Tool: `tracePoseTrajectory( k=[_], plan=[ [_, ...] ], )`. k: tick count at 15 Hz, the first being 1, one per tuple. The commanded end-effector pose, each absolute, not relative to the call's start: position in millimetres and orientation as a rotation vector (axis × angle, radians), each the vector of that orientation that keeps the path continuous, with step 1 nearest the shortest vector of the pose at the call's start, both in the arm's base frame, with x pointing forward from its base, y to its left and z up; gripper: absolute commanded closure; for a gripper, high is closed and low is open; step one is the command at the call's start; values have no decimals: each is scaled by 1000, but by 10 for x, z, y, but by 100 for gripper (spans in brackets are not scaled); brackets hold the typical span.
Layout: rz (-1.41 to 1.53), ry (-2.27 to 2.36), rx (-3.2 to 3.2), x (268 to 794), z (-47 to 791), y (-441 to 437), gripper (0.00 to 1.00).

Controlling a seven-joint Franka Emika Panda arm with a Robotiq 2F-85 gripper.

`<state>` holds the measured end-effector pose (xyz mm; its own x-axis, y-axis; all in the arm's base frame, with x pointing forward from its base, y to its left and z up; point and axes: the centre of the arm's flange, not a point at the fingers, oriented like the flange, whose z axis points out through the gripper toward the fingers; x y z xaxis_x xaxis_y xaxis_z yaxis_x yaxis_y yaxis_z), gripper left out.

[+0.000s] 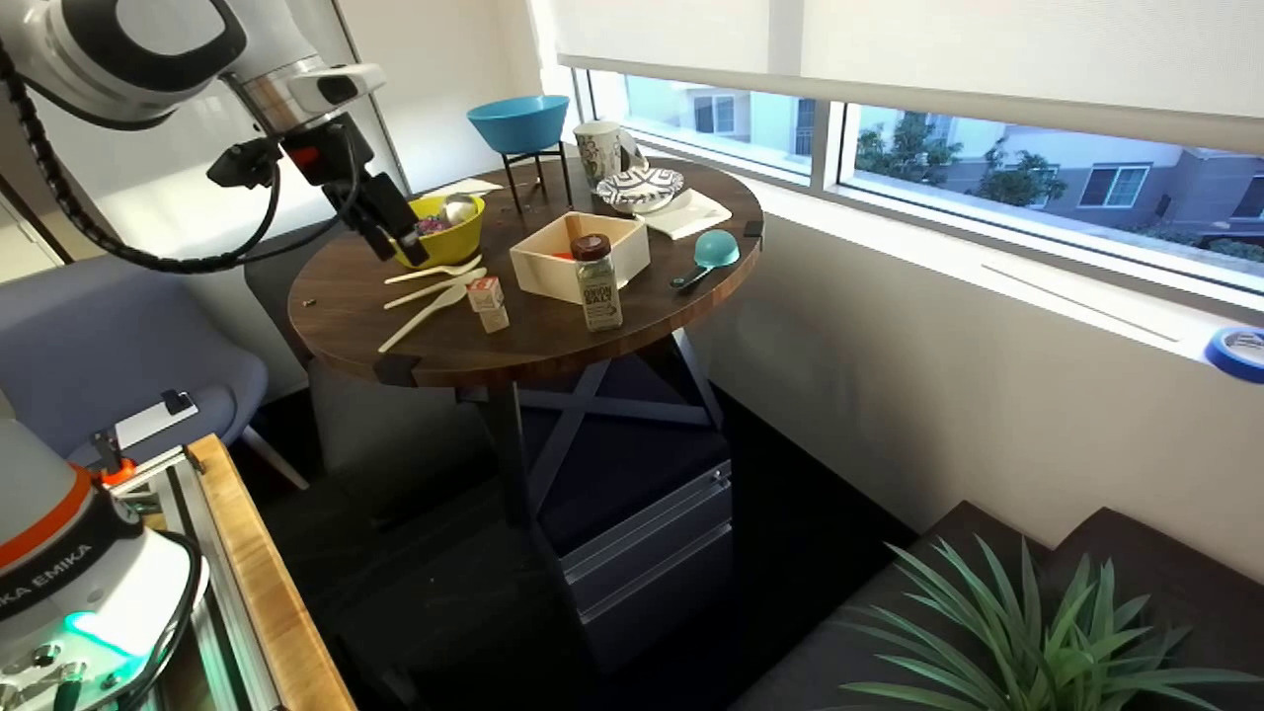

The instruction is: Pick up the far right white spoon, scoop a spoonful of the substance from the yellow bowl and pour it into the blue bowl, put the white spoon back onto the table

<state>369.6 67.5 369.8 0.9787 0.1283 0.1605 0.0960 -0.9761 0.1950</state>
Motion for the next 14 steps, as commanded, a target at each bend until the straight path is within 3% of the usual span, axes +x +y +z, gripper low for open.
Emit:
tracePoseTrajectory(
  k=[1,9,10,11,14],
  plan=[
    [90,208,2912,3347,3278,539,0],
    [-46,208,2955,3371,2934,589,0],
    [-56,206,2961,3374,2919,573,7],
    [-64,195,2965,3380,2911,557,27],
    [-59,169,2979,3410,2915,509,38]
  ],
)
